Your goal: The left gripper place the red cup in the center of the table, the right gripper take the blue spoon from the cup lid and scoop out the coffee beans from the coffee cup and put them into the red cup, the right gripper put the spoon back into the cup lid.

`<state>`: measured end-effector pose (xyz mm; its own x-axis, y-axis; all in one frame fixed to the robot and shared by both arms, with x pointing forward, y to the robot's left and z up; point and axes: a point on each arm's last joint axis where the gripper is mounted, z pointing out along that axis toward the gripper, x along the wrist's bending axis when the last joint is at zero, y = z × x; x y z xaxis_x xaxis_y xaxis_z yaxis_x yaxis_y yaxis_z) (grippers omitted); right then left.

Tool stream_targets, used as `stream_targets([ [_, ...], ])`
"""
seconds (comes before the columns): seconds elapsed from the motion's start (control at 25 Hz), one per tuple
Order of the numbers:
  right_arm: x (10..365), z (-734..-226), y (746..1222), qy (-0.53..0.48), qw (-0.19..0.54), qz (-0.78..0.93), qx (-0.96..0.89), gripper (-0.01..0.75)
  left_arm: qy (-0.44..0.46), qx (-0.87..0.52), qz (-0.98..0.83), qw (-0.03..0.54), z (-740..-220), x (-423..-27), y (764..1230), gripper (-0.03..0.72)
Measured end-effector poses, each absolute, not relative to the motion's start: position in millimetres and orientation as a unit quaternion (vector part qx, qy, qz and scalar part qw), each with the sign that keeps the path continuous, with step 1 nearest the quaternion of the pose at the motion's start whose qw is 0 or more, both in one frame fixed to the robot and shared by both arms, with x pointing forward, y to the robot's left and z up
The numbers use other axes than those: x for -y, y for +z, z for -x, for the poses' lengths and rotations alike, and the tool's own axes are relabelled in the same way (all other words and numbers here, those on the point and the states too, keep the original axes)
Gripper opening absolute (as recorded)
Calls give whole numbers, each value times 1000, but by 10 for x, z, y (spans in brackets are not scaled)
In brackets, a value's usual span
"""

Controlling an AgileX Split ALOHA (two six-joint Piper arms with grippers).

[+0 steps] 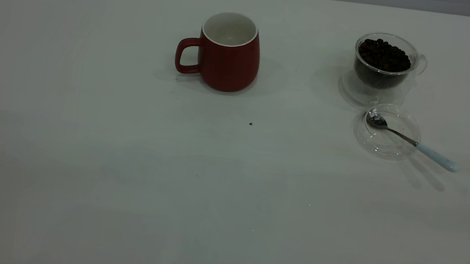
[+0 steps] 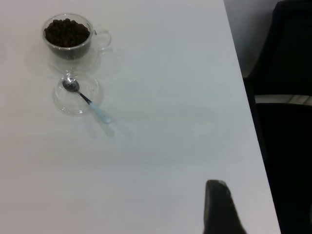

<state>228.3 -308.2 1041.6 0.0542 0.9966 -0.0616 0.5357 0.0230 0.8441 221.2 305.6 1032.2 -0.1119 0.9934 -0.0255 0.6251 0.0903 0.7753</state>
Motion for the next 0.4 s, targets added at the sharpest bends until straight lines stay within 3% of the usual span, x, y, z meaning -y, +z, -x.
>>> stream_targets([
  [0.4,3081,-2302,10397,313,370,-624,-613,468,312,-677,-597,295,-2212,-3056,10322,445],
])
